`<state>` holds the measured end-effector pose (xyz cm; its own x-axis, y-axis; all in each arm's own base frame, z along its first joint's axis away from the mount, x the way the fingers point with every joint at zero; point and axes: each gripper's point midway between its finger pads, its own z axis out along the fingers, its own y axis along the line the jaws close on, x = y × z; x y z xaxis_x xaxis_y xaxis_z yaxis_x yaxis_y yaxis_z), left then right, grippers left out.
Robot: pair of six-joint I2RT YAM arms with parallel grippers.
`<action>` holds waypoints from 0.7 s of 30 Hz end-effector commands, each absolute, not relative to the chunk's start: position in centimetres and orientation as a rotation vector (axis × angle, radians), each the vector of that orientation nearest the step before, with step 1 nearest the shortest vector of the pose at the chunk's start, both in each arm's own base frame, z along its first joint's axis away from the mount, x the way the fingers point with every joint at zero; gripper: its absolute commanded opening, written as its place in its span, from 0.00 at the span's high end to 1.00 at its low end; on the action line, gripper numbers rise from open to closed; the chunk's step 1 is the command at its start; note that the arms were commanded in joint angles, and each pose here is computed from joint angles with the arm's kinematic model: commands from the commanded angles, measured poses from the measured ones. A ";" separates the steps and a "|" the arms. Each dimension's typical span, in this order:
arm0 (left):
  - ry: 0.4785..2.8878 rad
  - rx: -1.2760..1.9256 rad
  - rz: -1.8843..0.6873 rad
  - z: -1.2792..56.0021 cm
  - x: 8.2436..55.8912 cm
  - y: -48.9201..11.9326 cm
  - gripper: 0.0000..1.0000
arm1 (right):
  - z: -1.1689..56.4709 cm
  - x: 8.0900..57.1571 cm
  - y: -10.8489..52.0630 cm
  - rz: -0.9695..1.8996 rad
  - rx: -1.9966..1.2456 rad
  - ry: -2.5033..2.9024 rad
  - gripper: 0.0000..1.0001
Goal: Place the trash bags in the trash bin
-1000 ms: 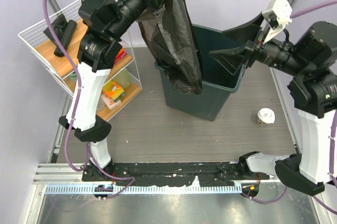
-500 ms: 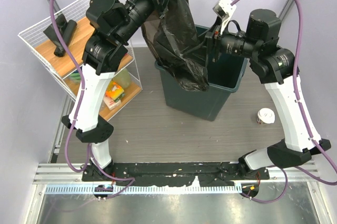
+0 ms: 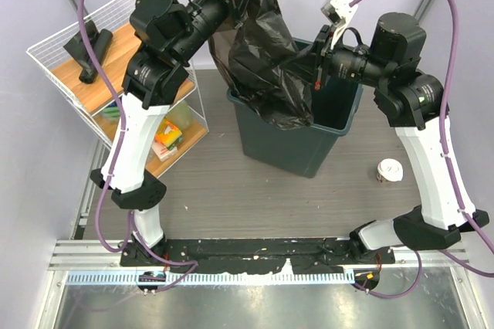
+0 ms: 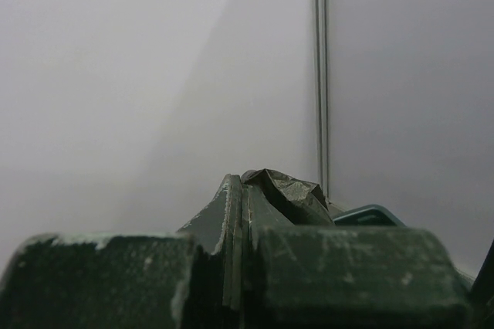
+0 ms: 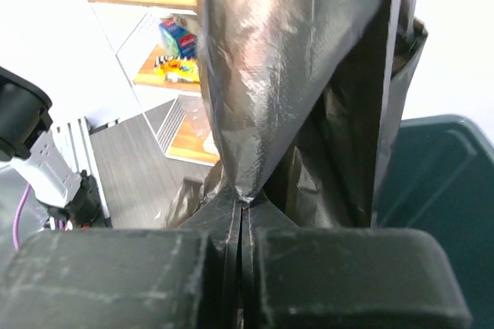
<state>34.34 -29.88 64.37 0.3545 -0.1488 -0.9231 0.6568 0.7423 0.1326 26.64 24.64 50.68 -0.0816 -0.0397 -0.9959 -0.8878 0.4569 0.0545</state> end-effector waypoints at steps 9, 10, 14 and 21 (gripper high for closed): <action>1.064 0.584 -0.363 62.4 38.5 -31.1 0.85 | 60.0 25.6 19.5 0.782 -0.636 1.289 0.99; 1.068 0.570 -0.333 62.3 39.1 -30.9 0.82 | 60.0 26.0 19.4 0.781 -0.626 1.291 0.99; 1.092 0.544 -0.264 61.6 40.4 -30.1 0.43 | 60.0 27.6 18.4 0.782 -0.561 1.309 0.99; 1.099 0.543 -0.271 63.3 38.1 -26.8 0.00 | 61.2 30.0 16.4 0.832 -0.468 1.304 0.99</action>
